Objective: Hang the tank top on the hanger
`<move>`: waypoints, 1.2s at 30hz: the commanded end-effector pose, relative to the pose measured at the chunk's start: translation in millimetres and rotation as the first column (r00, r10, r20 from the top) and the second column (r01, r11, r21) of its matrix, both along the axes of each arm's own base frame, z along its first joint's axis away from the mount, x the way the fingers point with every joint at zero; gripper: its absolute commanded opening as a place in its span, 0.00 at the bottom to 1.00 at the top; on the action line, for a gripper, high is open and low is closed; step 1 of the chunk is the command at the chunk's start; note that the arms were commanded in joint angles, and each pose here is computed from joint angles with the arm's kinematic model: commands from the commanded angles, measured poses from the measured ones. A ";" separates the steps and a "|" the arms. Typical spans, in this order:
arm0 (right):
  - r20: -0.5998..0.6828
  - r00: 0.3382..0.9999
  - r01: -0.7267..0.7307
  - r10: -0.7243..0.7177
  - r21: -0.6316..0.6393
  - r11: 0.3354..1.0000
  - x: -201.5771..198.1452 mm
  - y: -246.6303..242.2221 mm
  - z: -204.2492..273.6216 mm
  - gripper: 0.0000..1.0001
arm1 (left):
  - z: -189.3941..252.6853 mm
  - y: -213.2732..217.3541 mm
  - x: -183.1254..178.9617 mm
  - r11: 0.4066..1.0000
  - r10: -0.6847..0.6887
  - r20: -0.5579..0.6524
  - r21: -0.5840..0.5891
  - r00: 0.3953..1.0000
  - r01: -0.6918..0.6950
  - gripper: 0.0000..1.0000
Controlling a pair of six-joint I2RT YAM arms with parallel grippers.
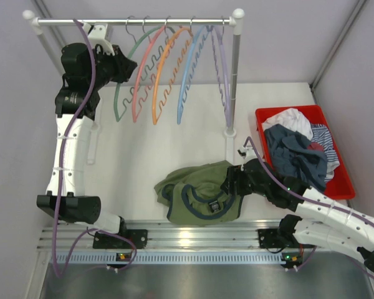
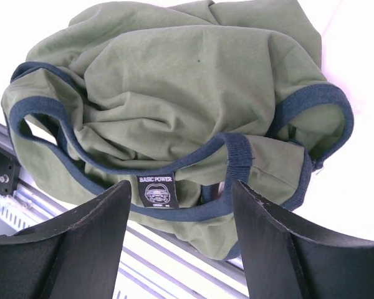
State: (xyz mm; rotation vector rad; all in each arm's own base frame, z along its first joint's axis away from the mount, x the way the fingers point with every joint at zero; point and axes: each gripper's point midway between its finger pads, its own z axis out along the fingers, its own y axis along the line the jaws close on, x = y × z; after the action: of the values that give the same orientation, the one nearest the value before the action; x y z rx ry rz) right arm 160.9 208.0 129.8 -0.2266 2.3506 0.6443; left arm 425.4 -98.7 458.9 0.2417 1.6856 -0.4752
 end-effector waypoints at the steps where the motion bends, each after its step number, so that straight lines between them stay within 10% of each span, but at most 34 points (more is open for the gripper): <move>1: 0.049 0.999 0.016 -0.016 0.001 1.000 9.6 -0.8 12.3 0.65 | 15.1 2.6 5.6 0.999 0.035 0.061 0.024 0.998 -0.036 0.19; 3: 0.050 0.999 0.013 -0.013 -0.004 1.000 9.3 -1.5 12.0 0.66 | 23.0 3.6 5.9 0.998 0.052 0.080 0.027 0.995 -0.055 0.00; 16: 0.059 0.998 0.007 -0.006 -0.019 1.000 11.8 -1.0 11.4 0.65 | 78.5 16.2 -13.7 0.986 0.165 0.225 -0.010 0.960 -0.167 0.00; 36: 0.075 0.997 -0.007 0.011 -0.045 0.999 14.9 -0.5 10.7 0.66 | 39.6 52.9 -74.4 0.940 0.339 0.170 -0.044 0.925 -0.337 0.00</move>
State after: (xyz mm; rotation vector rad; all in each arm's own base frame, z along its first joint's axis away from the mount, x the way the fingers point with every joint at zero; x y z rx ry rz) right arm 164.2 202.3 121.5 -0.2814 2.3591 0.5677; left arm 366.5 -49.4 470.5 0.0038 1.6269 -0.1896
